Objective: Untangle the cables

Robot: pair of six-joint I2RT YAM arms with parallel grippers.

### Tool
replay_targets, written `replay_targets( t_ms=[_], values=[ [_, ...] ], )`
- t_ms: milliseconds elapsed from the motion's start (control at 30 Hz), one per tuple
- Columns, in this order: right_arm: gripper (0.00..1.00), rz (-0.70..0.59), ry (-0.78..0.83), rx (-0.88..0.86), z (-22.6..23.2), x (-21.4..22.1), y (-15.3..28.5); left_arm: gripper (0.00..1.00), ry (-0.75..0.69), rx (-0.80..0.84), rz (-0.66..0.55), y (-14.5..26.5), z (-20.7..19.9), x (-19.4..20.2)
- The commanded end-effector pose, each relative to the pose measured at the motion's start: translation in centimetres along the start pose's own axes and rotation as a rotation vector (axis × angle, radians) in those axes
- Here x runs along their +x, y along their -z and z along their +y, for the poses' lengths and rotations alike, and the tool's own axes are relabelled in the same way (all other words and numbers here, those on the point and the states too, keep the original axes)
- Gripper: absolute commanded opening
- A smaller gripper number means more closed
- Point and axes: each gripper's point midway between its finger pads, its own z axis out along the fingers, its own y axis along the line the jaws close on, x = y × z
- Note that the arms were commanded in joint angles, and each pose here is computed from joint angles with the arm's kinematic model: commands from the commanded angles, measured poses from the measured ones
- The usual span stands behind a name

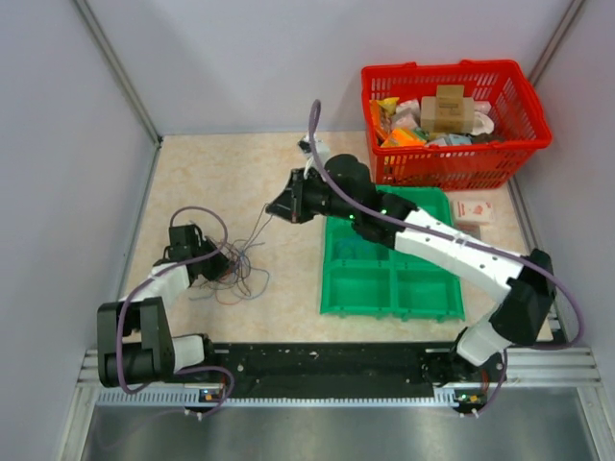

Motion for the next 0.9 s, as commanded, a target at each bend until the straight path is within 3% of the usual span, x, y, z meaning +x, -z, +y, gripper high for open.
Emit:
replay_targets(
  t_ms=[0,267,500,633,867],
  values=[
    [0.0,-0.149,0.133,-0.006,3.1,-6.4,5.5,0.0,0.008,-0.053,-0.001,-0.7,1.2,0.1],
    [0.0,-0.399,0.296,0.123,5.0,-15.0,16.1,0.0,0.027,-0.093,0.0,-0.8,2.2,0.4],
    [0.0,-0.557,0.395,0.356,3.3,-18.0,25.3,0.0,0.017,-0.072,-0.024,-0.1,1.3,-0.2],
    [0.0,-0.669,0.409,0.34,5.4,-19.5,30.7,0.0,0.007,-0.085,-0.029,0.1,1.4,-0.5],
    [0.0,-0.663,0.425,0.335,5.6,-18.7,32.0,0.0,-0.003,-0.044,-0.032,0.4,0.5,-0.6]
  ],
)
